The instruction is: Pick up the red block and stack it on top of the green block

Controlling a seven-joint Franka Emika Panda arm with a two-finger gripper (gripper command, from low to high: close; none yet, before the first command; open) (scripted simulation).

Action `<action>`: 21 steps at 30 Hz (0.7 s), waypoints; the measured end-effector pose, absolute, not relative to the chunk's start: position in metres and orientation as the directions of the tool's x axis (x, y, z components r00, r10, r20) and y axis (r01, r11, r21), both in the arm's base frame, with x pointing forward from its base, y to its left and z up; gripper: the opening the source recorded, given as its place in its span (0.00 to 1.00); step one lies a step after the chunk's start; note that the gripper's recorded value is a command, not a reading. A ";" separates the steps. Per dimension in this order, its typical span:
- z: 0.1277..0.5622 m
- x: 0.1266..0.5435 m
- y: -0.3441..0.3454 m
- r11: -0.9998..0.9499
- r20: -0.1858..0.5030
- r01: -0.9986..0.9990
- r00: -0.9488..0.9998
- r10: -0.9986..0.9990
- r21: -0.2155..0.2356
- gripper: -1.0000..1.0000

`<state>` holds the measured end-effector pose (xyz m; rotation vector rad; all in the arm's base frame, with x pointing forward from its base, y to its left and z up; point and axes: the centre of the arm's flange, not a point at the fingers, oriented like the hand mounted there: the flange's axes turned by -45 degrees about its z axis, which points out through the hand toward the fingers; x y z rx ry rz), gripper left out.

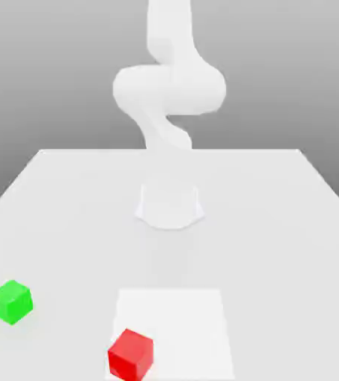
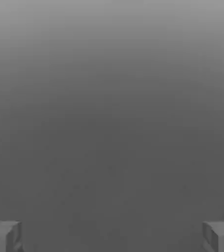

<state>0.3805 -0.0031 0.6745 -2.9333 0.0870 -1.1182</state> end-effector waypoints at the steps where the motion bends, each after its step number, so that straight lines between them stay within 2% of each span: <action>1: 0.658 0.394 -0.005 -0.997 0.642 -0.069 0.764 -0.069 -0.025 0.50; 6: 0.574 0.448 -0.016 -0.987 0.524 -0.155 0.838 -0.151 -0.036 0.50; 11: 0.483 0.483 -0.029 -0.970 0.398 -0.239 0.887 -0.235 -0.039 0.50; 16: 0.389 0.500 -0.042 -0.946 0.264 -0.322 0.910 -0.319 -0.034 0.50; 21: 0.293 0.497 -0.055 -0.914 0.126 -0.406 0.906 -0.405 -0.020 0.50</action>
